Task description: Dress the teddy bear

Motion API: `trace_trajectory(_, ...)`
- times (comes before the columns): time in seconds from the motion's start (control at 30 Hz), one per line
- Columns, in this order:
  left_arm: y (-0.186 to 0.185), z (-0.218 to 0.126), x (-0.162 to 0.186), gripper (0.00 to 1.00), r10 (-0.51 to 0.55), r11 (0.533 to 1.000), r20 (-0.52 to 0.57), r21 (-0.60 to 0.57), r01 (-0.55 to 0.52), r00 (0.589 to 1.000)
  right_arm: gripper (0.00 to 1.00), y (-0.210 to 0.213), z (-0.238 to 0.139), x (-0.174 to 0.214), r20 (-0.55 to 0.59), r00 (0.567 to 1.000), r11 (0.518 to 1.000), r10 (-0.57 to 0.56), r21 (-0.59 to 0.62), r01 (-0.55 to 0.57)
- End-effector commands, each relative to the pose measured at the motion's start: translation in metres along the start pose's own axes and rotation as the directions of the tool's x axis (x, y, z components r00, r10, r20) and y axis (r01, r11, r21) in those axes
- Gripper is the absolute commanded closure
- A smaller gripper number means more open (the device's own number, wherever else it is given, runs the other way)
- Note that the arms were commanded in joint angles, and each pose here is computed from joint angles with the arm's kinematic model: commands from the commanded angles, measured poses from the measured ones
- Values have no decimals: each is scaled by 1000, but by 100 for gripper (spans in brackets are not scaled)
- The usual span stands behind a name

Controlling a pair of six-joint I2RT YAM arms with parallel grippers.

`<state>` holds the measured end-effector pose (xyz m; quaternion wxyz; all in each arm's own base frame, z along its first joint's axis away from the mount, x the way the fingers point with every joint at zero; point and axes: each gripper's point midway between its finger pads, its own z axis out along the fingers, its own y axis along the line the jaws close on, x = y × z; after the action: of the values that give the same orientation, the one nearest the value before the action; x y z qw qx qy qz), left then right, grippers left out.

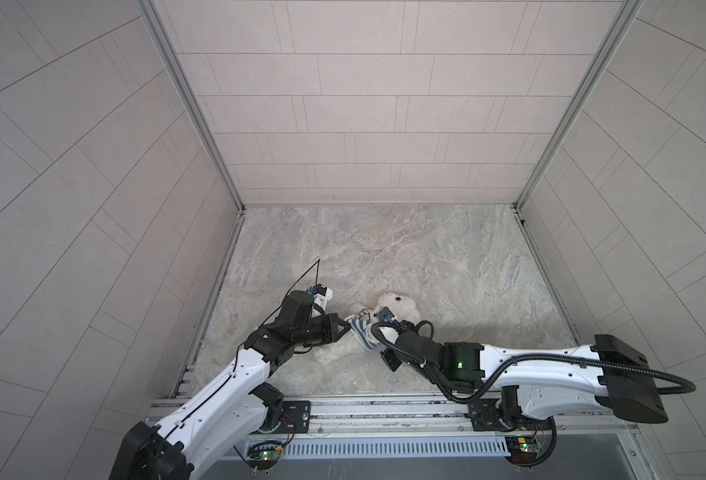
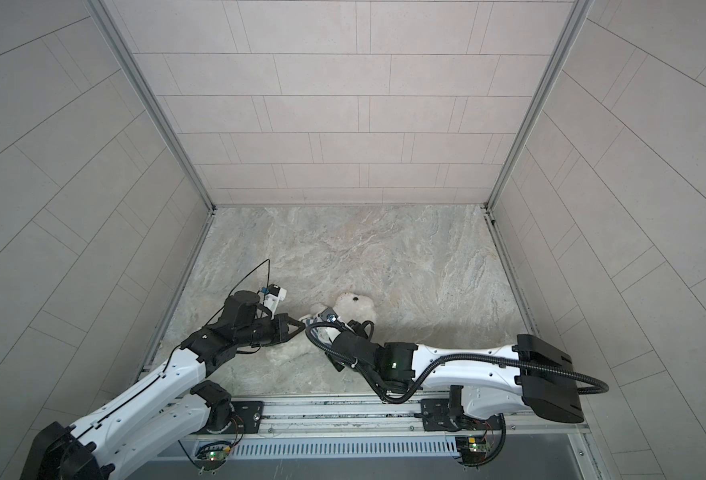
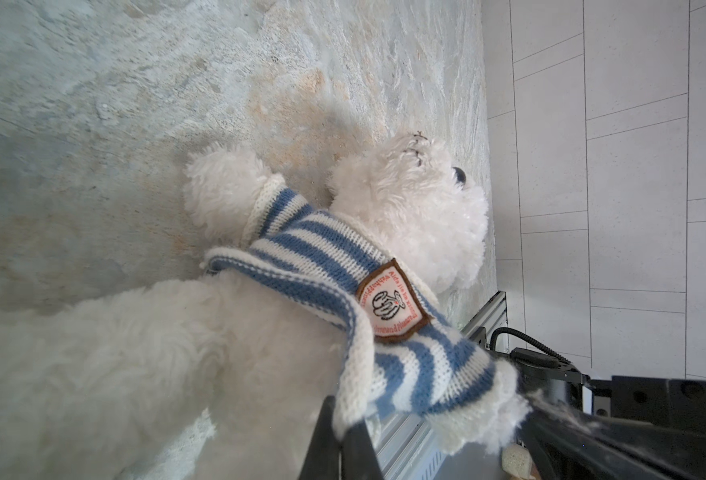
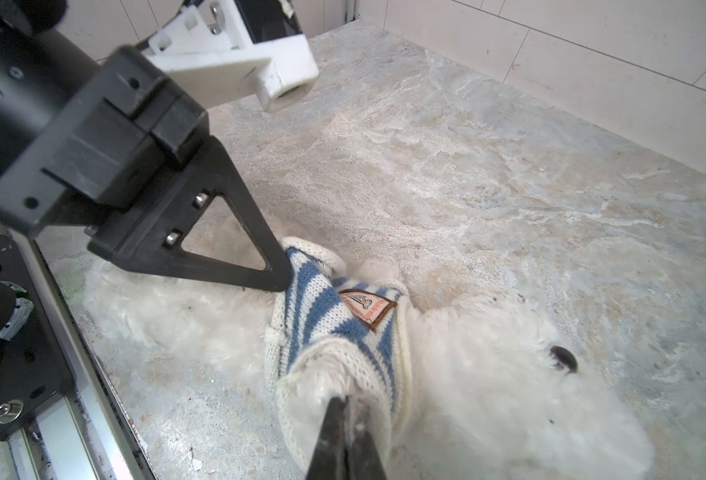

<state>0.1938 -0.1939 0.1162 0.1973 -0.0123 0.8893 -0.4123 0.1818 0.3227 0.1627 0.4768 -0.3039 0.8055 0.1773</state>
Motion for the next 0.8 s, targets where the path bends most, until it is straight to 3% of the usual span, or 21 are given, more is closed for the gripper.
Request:
trace_trajectory(0.0, -2, 0, -4, 100, 10, 1000, 25, 6, -10, 1000, 100, -1, -3, -11, 44, 999, 1000, 18, -20, -17)
trace_trajectory(0.1, -4, -1, -6, 100, 12, 1000, 30, 9, -12, 999, 98, -1, -3, -13, 41, 999, 1000, 17, -22, -16)
trace_trajectory(0.3, -7, 0, -8, 100, 1, 1000, 34, 25, -2, 999, 70, 16, -12, -26, 79, 997, 994, -19, -102, 27)
trace_trajectory(0.43, -9, 2, -10, 100, -5, 999, 35, 36, 3, 999, 67, 26, -13, -23, 28, 991, 986, -132, -99, 134)
trace_trajectory(0.57, -10, 2, -10, 100, -10, 999, 34, 44, 8, 999, 66, 35, -9, -20, 9, 988, 980, -154, -123, 154)
trace_trajectory(0.77, -9, 3, -9, 100, -20, 999, 37, 48, 18, 999, 65, 23, 5, -14, -27, 980, 981, -195, -26, 195)
